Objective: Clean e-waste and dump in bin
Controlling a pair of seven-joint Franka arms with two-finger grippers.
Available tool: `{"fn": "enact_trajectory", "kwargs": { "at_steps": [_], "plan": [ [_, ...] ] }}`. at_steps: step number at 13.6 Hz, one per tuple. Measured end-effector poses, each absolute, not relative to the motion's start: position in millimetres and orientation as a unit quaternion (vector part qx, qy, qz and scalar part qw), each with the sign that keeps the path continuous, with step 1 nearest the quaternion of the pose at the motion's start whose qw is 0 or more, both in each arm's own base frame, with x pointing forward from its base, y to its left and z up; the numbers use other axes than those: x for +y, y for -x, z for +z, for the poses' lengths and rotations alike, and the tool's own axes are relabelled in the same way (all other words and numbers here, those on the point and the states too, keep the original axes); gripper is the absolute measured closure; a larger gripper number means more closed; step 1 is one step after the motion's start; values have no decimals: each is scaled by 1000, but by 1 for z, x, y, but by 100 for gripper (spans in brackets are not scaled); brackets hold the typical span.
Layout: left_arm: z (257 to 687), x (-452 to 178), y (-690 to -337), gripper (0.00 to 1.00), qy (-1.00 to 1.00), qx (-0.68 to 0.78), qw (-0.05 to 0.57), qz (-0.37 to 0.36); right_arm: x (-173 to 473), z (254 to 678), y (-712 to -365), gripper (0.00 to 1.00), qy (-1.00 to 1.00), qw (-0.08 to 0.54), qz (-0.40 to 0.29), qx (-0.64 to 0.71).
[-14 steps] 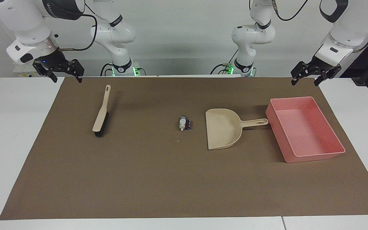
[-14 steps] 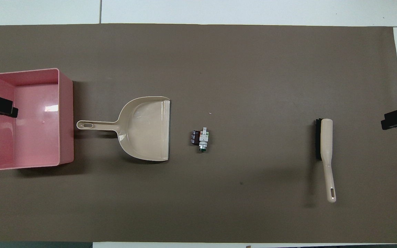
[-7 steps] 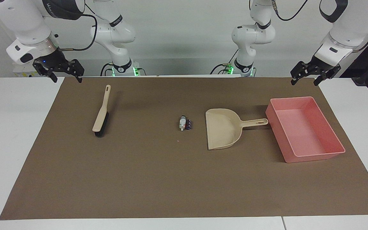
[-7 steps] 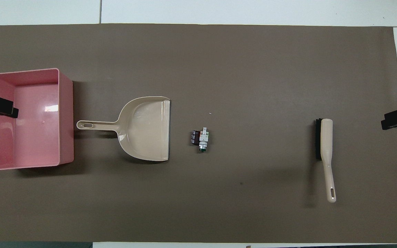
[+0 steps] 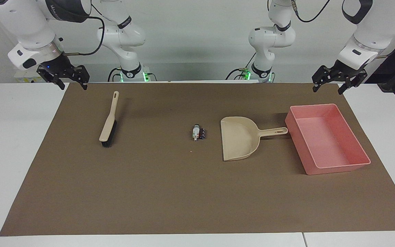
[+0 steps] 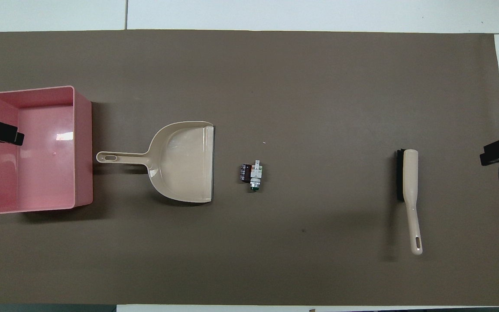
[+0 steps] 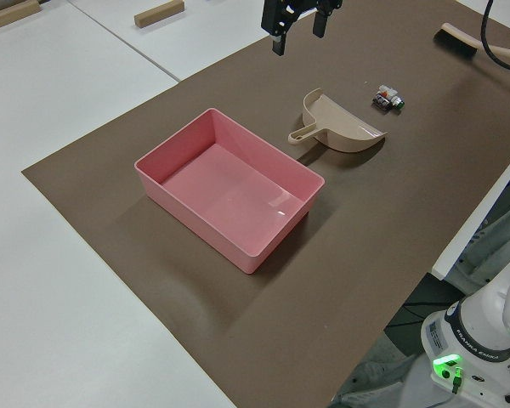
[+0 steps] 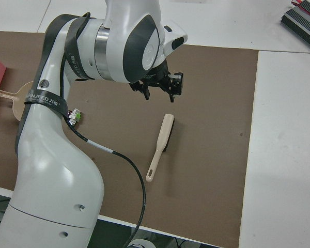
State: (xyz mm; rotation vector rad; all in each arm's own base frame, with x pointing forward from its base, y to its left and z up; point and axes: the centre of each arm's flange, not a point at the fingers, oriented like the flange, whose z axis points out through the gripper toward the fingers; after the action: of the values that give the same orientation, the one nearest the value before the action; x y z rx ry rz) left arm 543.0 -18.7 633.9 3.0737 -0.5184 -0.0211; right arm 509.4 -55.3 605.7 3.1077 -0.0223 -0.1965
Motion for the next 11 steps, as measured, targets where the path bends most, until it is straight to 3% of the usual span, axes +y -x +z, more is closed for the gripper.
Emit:
{"fn": "enact_trajectory", "kwargs": {
  "at_steps": [4,6,8,11],
  "plan": [
    [620,-23,-552,2,-929,-369,3,26,-91,577,-496,78,-998,10,-56,-38],
    [602,-36,-555,2,-885,-464,-3,35,-107,541,-484,99,-997,6,-56,-45],
    [580,-55,-555,2,-834,-551,-5,33,-114,498,-475,99,-997,3,-64,-51],
    [531,-80,-558,4,-757,-653,6,13,-102,483,-474,99,-997,-6,-70,-43]
  ]
}}
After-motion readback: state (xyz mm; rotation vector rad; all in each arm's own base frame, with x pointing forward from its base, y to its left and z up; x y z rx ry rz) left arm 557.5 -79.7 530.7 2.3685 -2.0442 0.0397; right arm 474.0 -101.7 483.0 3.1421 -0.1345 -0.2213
